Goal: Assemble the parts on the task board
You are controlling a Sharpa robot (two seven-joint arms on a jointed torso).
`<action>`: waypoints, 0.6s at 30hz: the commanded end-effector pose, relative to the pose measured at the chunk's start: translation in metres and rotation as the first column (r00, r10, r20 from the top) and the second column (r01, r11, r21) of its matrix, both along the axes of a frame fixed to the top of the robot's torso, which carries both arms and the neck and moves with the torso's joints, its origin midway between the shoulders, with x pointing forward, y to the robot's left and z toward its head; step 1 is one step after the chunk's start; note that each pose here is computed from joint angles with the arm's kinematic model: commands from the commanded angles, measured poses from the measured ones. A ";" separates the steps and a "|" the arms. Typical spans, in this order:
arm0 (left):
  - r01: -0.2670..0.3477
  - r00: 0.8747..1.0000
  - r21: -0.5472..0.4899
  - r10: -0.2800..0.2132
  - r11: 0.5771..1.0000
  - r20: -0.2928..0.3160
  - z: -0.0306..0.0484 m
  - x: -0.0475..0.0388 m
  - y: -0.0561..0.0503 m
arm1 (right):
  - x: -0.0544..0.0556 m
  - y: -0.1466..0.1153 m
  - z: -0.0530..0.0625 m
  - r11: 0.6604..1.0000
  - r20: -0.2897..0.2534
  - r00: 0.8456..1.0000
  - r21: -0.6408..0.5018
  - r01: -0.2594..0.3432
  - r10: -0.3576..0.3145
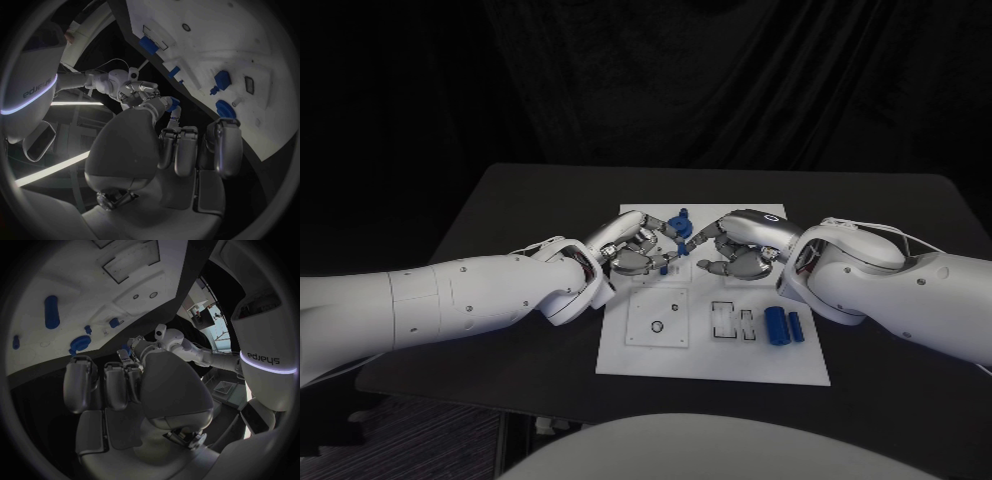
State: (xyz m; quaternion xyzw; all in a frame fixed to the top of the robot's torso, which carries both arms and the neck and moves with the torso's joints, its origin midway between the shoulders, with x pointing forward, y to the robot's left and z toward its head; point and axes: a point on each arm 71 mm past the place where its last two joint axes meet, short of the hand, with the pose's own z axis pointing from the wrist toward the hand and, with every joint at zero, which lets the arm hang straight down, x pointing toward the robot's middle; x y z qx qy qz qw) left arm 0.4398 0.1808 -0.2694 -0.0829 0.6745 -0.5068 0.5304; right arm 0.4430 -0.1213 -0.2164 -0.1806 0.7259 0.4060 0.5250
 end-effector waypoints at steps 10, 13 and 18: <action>0.012 1.000 0.000 -0.012 1.000 -0.001 -0.0014 -0.0011 -0.003 | -0.003 0.005 -0.001 1.000 -0.012 1.000 -0.006 -0.007 0.007; 0.011 1.000 0.002 -0.010 1.000 -0.005 -0.0018 -0.0010 -0.003 | -0.002 0.005 -0.001 1.000 -0.012 1.000 -0.005 -0.008 0.008; 0.007 1.000 0.006 -0.007 1.000 -0.011 -0.0025 -0.0006 -0.002 | -0.002 0.003 -0.001 1.000 -0.012 1.000 -0.007 -0.002 0.002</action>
